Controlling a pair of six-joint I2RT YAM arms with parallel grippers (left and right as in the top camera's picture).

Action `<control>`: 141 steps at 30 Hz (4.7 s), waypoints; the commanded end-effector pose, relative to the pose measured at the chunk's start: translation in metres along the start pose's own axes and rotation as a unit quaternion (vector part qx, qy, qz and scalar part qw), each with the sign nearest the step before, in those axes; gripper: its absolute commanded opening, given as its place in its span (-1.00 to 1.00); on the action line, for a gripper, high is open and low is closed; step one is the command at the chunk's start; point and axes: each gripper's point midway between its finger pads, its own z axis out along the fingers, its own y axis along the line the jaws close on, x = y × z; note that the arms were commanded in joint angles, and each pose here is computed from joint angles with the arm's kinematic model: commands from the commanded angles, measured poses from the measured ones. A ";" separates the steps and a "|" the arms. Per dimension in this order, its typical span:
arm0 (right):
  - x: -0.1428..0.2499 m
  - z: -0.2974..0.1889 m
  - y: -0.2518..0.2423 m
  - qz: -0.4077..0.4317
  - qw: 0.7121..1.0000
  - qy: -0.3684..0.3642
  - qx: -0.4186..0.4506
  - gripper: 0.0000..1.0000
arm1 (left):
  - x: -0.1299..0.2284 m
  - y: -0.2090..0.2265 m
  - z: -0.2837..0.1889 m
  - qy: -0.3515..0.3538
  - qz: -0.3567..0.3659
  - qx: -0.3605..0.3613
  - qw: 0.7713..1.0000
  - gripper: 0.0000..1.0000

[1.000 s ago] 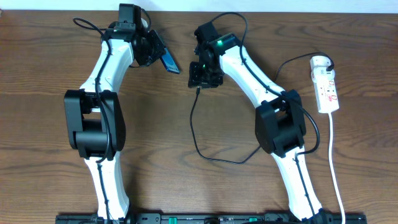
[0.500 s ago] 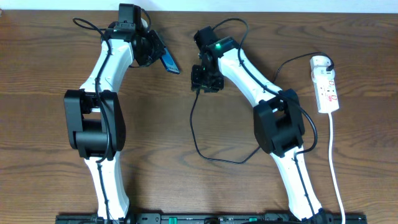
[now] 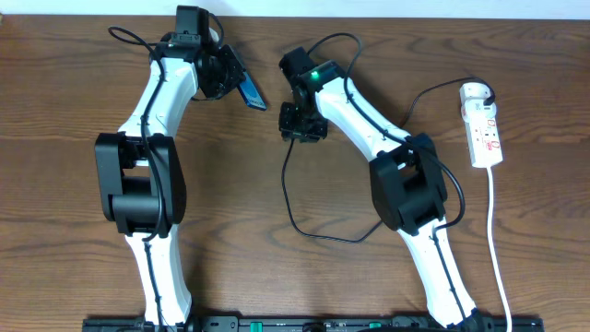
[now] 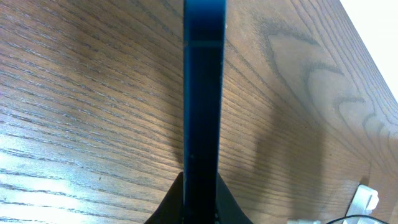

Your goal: Plug charger to phone and switch on socket

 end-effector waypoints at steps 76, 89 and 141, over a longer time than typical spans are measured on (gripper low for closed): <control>-0.001 -0.181 0.042 -0.318 0.782 -0.032 -0.535 -0.98 | 0.002 -0.197 -0.148 0.049 0.205 0.511 0.833 -0.85; 0.001 -0.217 0.045 -0.363 0.753 -0.079 -0.543 -0.97 | 0.007 -0.206 -0.158 0.060 0.197 0.525 0.826 -0.85; -0.009 -0.236 0.064 -0.349 0.760 -0.085 -0.541 -0.98 | 0.008 -0.204 -0.158 0.053 0.221 0.526 0.820 -0.85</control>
